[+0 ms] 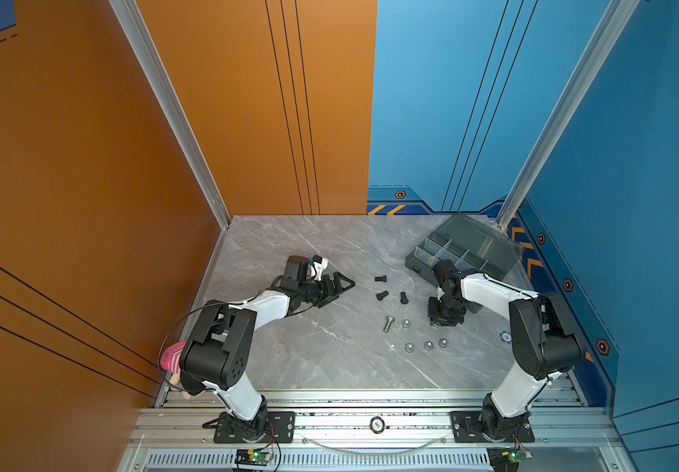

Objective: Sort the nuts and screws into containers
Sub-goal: 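Lift the silver hex nut off the table with the right gripper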

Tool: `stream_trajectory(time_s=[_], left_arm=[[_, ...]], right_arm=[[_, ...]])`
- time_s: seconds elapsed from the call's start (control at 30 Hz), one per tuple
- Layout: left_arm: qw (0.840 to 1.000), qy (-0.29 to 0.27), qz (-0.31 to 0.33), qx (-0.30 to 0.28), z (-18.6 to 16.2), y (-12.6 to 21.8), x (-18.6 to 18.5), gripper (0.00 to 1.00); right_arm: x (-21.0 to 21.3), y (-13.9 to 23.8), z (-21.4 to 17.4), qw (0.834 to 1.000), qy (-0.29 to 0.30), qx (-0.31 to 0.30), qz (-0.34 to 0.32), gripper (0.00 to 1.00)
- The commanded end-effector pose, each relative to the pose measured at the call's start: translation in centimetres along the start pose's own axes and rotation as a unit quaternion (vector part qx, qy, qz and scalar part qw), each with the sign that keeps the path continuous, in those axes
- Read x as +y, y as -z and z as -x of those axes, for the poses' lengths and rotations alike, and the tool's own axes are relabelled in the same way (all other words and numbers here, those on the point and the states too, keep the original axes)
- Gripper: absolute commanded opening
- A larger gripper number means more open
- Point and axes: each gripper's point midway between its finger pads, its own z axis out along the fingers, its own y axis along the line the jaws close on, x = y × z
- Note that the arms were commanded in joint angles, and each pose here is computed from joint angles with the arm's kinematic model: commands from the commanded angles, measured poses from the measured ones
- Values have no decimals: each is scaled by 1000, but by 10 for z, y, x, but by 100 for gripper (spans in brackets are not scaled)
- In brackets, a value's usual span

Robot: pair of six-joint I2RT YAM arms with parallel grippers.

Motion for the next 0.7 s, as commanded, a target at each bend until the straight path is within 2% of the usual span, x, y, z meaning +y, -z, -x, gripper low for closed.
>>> stream_trajectory(time_s=[0.0, 0.17, 0.4, 0.53, 0.67], left_arm=[[1000, -5, -1, 0, 3, -2, -2, 98], [1000, -5, 0, -2, 3, -1, -2, 98], [1000, -6, -1, 0, 2, -1, -2, 98], [1000, -7, -1, -1, 2, 0, -3, 98], [1000, -6, 0, -1, 2, 0, -2, 98]], right_arm=[[-6, -21, -7, 999, 23, 24, -24, 35], [-6, -22, -9, 999, 29, 29, -29, 32], [-6, -22, -11, 999, 30, 29, -28, 15], [-2, -19, -10, 999, 29, 22, -16, 0], [5, -9, -6, 1000, 24, 9, 13, 0]])
